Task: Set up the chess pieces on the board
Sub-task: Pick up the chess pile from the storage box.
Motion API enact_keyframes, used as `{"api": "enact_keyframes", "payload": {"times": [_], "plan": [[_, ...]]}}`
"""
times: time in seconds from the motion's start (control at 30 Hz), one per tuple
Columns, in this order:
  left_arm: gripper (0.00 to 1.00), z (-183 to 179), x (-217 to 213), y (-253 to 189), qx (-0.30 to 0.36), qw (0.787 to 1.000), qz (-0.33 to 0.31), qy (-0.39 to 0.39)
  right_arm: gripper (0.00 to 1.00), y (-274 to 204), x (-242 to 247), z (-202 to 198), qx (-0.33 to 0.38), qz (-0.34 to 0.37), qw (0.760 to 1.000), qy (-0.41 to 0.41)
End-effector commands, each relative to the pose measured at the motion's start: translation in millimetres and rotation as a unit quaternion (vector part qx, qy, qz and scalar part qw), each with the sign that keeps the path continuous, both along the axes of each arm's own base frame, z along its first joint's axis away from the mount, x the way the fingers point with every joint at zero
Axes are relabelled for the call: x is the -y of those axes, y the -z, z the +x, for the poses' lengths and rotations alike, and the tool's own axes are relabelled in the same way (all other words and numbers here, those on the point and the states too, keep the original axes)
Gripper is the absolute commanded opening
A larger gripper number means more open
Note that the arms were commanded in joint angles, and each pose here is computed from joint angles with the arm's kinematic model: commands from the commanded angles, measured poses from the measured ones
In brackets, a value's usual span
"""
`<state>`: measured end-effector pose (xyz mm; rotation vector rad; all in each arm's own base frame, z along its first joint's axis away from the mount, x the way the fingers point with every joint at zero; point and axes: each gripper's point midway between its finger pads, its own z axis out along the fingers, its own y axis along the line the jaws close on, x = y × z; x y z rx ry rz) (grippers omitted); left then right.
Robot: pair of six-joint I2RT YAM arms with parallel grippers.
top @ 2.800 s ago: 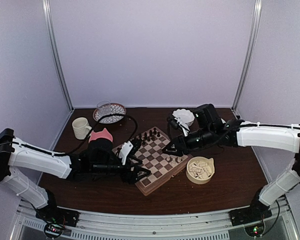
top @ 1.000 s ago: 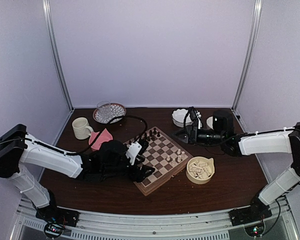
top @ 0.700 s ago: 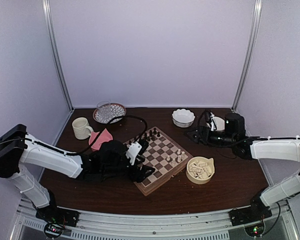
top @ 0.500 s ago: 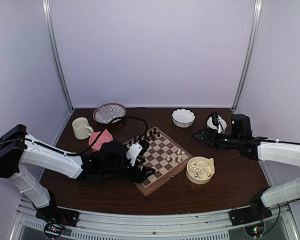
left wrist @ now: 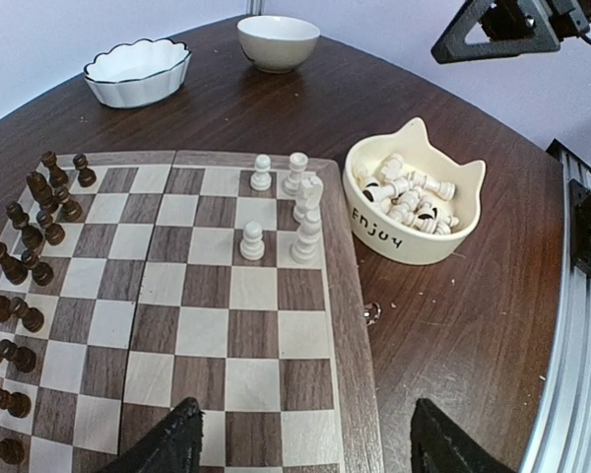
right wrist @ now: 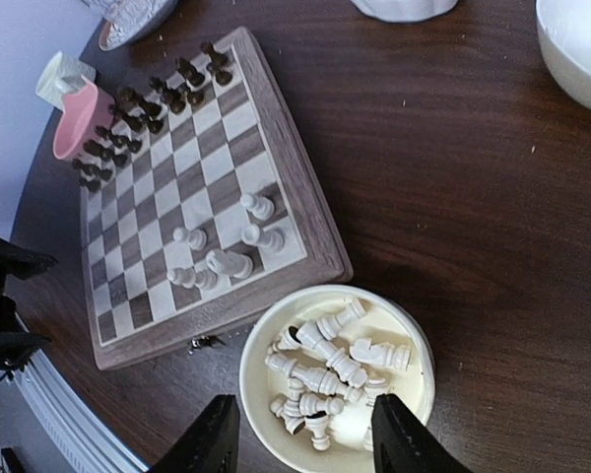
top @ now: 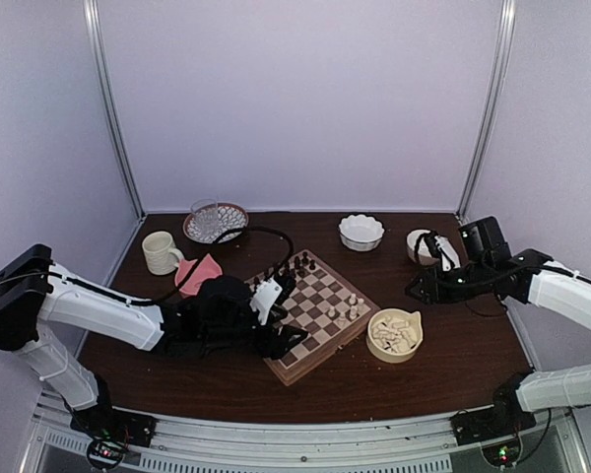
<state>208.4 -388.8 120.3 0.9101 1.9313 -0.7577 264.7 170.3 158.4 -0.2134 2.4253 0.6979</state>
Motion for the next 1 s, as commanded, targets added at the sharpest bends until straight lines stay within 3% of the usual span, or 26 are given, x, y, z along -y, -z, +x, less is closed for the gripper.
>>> {"api": "enact_keyframes", "payload": {"times": [0.0, 0.47, 0.97], "plan": [[0.72, 2, 7, -10, 0.016, 1.000, -0.004, 0.003, 0.45, 21, 0, -8, -0.038, -0.070, 0.996, -0.031], [0.71, -5, 12, -8, 0.010, 1.000, -0.001, 0.017, 0.34, 66, -13, -8, -0.055, -0.203, 0.976, -0.060], [0.71, -7, 15, -7, 0.005, 1.000, 0.003, 0.024, 0.37, 113, -36, -7, -0.075, -0.306, 0.943, -0.104]]}}
